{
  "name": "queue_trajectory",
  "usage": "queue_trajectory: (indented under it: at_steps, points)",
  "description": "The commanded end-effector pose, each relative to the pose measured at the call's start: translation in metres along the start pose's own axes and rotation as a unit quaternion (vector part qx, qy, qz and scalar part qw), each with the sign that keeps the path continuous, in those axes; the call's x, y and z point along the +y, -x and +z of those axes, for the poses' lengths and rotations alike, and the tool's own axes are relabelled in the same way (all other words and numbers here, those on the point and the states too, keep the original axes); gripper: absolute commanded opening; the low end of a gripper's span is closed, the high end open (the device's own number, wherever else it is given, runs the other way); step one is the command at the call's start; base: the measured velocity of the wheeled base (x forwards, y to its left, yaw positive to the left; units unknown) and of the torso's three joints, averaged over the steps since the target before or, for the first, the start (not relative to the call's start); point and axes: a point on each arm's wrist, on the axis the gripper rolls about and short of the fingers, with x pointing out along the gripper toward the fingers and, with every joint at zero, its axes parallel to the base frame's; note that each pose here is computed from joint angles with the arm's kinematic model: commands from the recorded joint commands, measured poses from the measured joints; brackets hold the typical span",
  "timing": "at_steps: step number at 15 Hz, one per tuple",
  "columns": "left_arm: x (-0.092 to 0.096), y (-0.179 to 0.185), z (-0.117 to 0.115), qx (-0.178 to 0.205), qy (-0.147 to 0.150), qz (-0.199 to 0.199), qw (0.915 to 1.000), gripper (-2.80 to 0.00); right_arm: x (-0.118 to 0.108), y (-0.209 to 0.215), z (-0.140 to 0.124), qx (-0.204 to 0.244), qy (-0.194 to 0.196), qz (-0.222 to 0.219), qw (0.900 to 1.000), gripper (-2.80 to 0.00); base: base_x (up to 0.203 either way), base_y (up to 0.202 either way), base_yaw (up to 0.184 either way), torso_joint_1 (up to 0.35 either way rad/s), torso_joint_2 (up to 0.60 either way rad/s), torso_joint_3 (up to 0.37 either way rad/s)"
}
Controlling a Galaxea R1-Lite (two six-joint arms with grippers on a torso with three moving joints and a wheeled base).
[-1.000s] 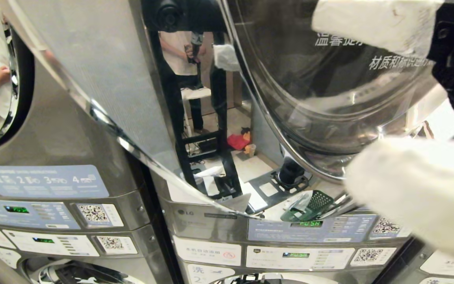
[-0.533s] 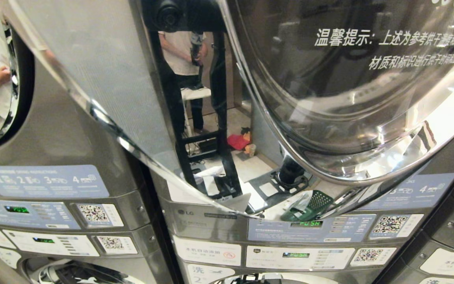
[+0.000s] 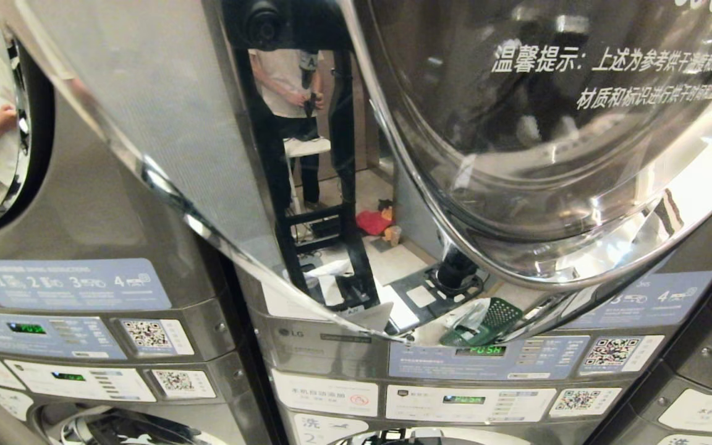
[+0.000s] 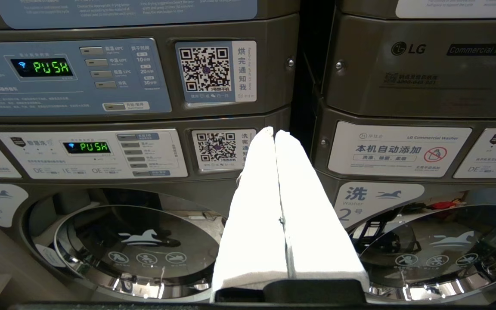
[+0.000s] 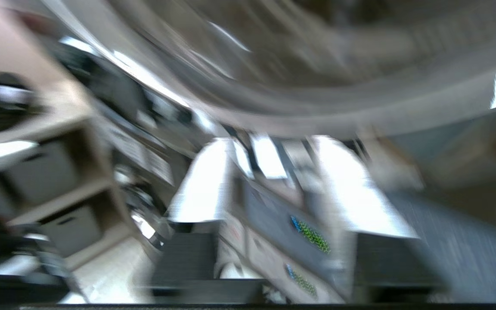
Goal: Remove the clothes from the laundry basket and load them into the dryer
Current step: Open the dryer
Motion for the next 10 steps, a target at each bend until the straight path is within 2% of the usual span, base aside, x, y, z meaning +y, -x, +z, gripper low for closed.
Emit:
queue_trajectory:
  at_steps: [1,3,5,6,8,10]
  points:
    - [0.000,0.000,0.000,0.000,0.000,0.000,1.0000,-2.80,-0.008,0.007,-0.024,0.023,-0.015,-0.076,0.997,-2.80,0.000,0.000,0.000,0.000,0.00,0.000]
    - [0.000,0.000,0.000,-0.001,0.000,0.000,1.0000,-2.80,-0.021,0.009,-0.052,0.064,-0.033,-0.182,0.981,-2.80,0.000,0.000,0.000,0.000,0.00,0.000]
    - [0.000,0.000,0.000,-0.001,0.000,0.000,1.0000,-2.80,-0.029,0.017,-0.089,0.115,-0.044,-0.252,0.960,-2.80,0.000,0.000,0.000,0.000,0.00,0.000]
    - [0.000,0.000,0.000,-0.001,0.000,0.000,1.0000,-2.80,-0.028,0.025,-0.107,0.138,-0.030,-0.259,0.955,-2.80,0.000,0.000,0.000,0.000,0.00,0.000]
    - [0.000,0.000,0.000,-0.001,0.000,0.000,1.0000,-2.80,-0.020,0.041,-0.134,0.156,0.031,-0.250,0.955,-2.80,0.000,0.000,0.000,0.000,0.00,0.000]
    - [0.000,0.000,0.000,-0.001,0.000,0.000,1.0000,-2.80,-0.012,0.055,-0.156,0.146,0.062,-0.254,0.954,-2.80,0.000,0.000,0.000,0.000,0.00,0.000]
